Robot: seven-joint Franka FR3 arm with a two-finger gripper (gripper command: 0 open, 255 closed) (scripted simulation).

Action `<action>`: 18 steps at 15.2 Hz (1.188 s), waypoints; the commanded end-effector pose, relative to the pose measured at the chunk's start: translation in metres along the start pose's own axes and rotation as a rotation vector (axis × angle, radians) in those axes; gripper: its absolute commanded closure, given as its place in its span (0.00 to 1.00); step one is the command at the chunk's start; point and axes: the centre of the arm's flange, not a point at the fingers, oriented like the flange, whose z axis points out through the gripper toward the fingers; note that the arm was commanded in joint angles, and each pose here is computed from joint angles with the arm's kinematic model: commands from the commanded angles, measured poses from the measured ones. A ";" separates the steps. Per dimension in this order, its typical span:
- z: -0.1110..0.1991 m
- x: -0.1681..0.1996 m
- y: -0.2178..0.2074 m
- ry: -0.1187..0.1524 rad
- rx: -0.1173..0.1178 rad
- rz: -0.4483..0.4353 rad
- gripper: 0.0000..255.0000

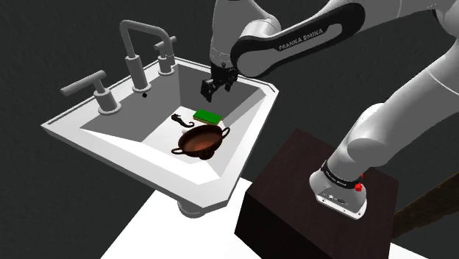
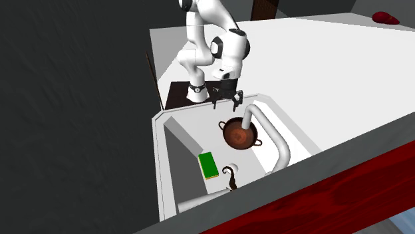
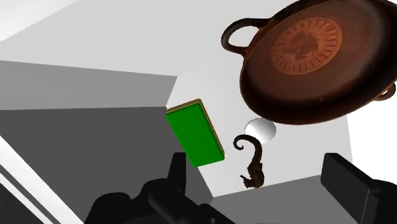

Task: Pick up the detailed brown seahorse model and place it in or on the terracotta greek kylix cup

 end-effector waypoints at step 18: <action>0.136 0.073 -0.087 0.095 -0.040 0.020 0.00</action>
